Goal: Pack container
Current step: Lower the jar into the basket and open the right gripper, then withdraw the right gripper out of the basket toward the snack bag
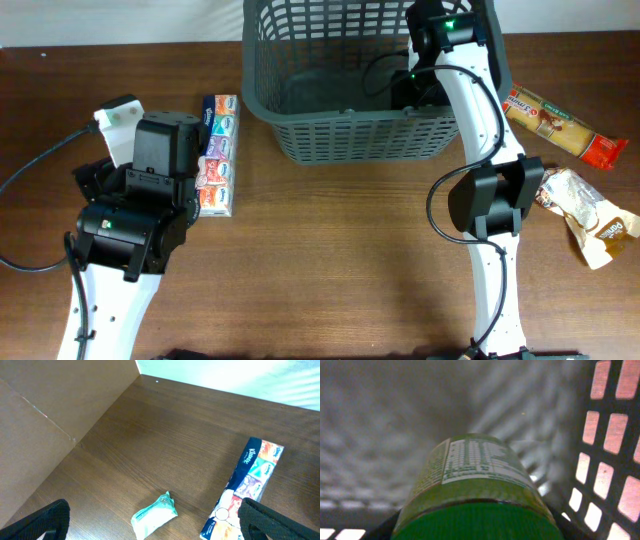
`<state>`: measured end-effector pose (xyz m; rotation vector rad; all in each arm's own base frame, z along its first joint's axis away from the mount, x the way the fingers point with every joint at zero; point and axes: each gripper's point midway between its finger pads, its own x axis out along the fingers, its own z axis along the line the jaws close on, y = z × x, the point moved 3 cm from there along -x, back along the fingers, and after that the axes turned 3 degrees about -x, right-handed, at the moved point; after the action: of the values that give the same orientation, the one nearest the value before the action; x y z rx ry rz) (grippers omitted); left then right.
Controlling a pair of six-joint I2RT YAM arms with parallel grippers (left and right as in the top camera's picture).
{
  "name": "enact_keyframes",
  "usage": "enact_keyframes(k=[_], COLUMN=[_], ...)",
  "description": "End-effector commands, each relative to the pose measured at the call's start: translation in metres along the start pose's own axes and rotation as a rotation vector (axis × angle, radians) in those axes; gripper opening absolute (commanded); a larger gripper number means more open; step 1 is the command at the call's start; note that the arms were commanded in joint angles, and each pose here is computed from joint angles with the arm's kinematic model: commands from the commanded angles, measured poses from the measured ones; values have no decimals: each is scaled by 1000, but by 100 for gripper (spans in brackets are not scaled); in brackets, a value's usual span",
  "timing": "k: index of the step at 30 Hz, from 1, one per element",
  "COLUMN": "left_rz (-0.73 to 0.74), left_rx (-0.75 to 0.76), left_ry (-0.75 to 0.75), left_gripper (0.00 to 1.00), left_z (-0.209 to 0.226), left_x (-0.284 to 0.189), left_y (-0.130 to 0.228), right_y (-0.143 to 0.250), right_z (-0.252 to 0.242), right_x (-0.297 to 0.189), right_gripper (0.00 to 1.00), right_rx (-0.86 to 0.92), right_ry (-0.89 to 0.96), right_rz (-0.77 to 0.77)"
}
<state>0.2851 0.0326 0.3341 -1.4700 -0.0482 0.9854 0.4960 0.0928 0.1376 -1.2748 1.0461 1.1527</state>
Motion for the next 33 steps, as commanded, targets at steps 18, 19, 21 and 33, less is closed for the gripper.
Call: enact_keyframes(k=[18, 19, 21, 33], left_rz=[-6, -6, -6, -6], left_rx=[-19, -19, -19, -19], left_ry=[-6, -6, -6, -6], left_gripper=[100, 100, 100, 100], left_z=[2, 2, 2, 2], left_x=[-1, -1, -1, -1], left_y=[-4, -4, -4, -4], right_y=[-2, -3, -5, -41], right_z=[-1, -1, -1, -7], right_x=[1, -1, -5, -148], right_gripper=[83, 84, 85, 99], right_rx=[-30, -40, -46, -35], right_ry=[18, 17, 15, -20], right_rz=[-7, -12, -28, -469])
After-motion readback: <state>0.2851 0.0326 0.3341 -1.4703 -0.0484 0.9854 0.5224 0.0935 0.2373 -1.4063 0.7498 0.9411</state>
